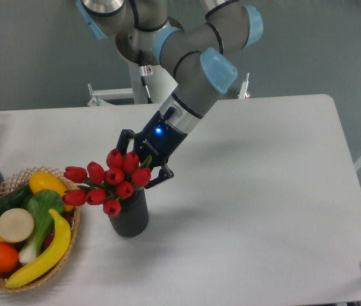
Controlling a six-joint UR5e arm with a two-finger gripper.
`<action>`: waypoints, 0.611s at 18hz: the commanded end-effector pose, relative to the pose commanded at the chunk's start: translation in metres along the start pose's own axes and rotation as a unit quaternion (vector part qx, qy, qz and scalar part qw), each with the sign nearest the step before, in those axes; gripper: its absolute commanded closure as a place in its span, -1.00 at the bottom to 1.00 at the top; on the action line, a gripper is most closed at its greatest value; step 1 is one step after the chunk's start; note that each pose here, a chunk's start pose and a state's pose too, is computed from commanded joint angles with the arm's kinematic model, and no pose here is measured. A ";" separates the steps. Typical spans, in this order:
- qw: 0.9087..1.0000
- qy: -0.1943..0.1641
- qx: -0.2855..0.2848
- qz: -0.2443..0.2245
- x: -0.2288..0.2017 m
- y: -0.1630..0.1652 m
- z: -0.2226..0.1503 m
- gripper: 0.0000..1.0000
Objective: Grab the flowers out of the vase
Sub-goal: 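Lower the gripper around the tulip stems and close it on them, then lift the gripped tulips straight up out of the black vase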
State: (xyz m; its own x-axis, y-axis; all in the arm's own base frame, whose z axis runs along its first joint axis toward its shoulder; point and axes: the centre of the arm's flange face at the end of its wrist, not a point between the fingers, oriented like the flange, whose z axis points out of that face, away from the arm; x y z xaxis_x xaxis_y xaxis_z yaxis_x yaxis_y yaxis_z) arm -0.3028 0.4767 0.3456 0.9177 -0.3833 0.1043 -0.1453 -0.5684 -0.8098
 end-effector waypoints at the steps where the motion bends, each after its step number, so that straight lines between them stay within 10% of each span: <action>1: 1.000 0.000 0.002 -0.001 0.000 0.000 -0.001 0.06; 11: 0.999 -0.011 0.043 -0.003 -0.002 -0.010 -0.028 0.06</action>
State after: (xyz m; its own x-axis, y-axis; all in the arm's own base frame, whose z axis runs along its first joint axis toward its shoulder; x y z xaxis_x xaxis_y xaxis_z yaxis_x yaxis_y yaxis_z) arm -0.3134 0.4625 0.3702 0.9268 -0.3629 0.0970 -0.1082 -0.5051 -0.8562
